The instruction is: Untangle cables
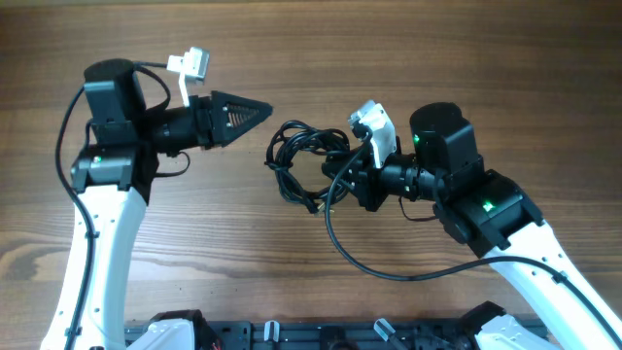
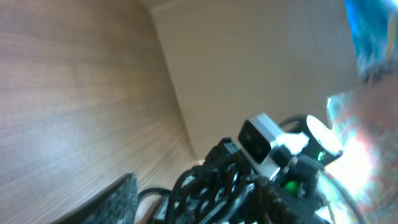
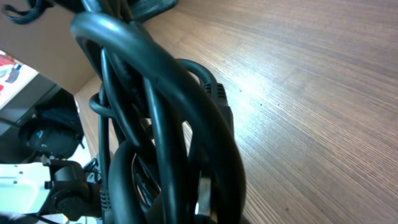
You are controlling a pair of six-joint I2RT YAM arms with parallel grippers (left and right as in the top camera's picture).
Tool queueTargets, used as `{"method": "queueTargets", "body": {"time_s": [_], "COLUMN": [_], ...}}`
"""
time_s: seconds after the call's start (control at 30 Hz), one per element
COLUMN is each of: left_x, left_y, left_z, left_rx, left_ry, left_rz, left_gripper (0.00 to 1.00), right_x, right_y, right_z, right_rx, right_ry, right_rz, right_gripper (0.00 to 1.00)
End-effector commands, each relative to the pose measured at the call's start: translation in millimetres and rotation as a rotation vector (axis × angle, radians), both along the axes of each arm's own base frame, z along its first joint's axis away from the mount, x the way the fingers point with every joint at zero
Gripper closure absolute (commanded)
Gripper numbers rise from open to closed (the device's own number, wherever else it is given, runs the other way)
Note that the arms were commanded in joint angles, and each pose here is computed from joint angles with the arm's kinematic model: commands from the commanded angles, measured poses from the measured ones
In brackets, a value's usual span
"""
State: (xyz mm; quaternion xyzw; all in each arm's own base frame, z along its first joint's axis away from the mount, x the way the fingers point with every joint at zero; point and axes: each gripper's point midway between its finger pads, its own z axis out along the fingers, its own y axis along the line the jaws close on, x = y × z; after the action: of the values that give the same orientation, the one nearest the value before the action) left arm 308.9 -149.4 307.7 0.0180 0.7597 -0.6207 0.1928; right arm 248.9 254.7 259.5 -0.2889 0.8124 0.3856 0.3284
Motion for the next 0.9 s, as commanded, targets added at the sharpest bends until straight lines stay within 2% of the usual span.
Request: {"method": "queueTargets", "body": {"time_s": [0.0,0.03,0.07,0.13,0.23,0.3,0.4,0.57,0.7,0.87], "left_x": [-2,-3,-7,-12,-21,-27,-40,-47,-53,-43], "left_y": [12,14,17,16,16,15,14,14,3,-6], "left_z": [-30,-40,-51,-54,-60,-63,-70,-73,-73,-69], "left_rx": [0.056,0.077,0.098,0.099,0.101,0.103,0.078,0.081,0.079,0.076], "left_ry": [0.268,0.334,0.414,0.453,0.517,0.562,0.751,0.798,0.862,0.83], "left_rz": [0.139,0.17,0.2,0.197,0.193,0.191,0.213,0.211,0.192,0.201], "left_gripper": [0.82,0.83,0.8,0.73,0.7,0.7,0.76,0.73,0.7,0.69], "right_x": [3,4,5,7,11,12,21,26,20,20], "right_y": [-1,-1,0,1,3,4,0,-1,3,3], "right_z": [6,3,0,-6,-13,-17,-23,-22,-20,-20], "right_rx": [-0.008,-0.02,-0.034,-0.053,-0.075,-0.09,-0.123,-0.131,-0.121,-0.123], "right_ry": [-0.045,-0.058,-0.069,-0.076,-0.092,-0.108,-0.115,-0.133,-0.161,-0.165], "right_rz": [-0.001,0.01,0.021,0.034,0.056,0.072,0.034,0.014,0.07,0.073], "right_gripper": [0.96,0.96,0.96,0.96,0.96,0.96,0.96,0.96,0.96,0.96]}}
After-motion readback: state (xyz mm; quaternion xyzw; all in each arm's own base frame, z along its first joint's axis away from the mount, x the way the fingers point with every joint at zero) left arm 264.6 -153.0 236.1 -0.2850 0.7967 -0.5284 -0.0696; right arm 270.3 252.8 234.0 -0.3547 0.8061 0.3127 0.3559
